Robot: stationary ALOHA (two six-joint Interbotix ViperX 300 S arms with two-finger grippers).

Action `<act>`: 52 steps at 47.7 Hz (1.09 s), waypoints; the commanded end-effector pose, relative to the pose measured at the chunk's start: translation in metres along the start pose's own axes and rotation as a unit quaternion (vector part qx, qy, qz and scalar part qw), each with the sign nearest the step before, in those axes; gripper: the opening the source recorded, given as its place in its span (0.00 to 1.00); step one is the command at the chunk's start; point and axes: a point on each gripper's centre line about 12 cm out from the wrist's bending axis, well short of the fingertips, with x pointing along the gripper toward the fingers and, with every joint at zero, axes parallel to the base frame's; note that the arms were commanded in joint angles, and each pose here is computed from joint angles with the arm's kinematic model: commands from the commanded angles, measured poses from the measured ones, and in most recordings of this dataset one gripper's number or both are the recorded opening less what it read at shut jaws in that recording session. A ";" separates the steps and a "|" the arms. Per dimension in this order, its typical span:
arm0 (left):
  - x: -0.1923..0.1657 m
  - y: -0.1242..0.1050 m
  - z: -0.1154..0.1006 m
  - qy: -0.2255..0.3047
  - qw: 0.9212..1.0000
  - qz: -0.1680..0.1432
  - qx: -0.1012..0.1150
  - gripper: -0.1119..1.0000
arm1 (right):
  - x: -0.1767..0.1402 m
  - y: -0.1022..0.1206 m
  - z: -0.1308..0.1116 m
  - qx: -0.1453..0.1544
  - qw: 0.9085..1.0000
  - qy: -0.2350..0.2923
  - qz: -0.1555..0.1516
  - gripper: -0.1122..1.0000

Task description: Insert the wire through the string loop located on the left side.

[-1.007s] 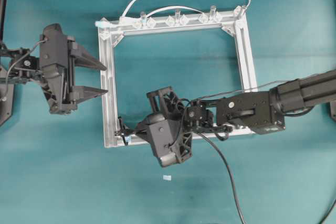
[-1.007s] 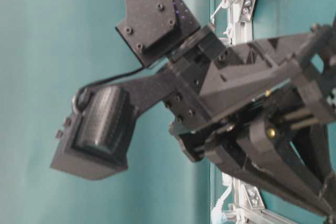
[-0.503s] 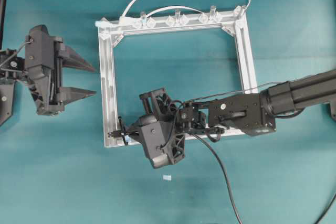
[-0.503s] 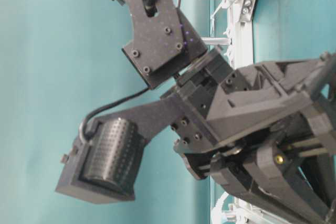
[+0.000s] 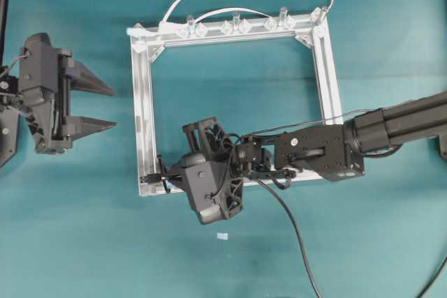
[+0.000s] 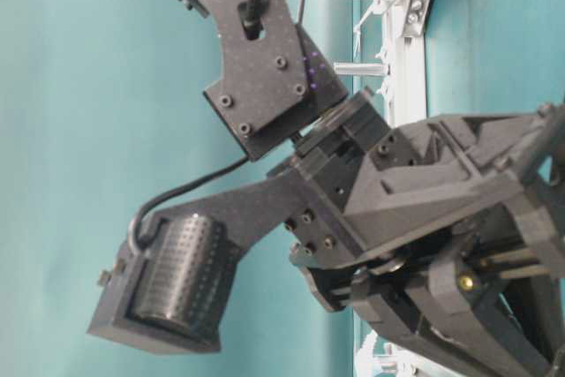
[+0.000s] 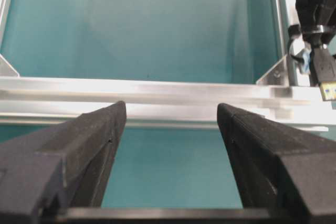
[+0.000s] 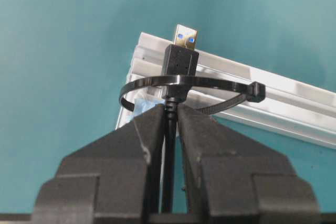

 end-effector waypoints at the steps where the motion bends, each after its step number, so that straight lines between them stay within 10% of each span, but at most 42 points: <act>1: -0.002 -0.001 0.004 -0.005 1.000 -0.003 0.005 0.77 | -0.005 -0.003 0.020 -0.002 1.000 -0.026 -0.003 0.18; 52: -0.011 -0.053 -0.002 0.030 0.995 -0.098 0.015 0.77 | -0.005 -0.003 0.020 -0.002 1.000 -0.026 -0.003 0.18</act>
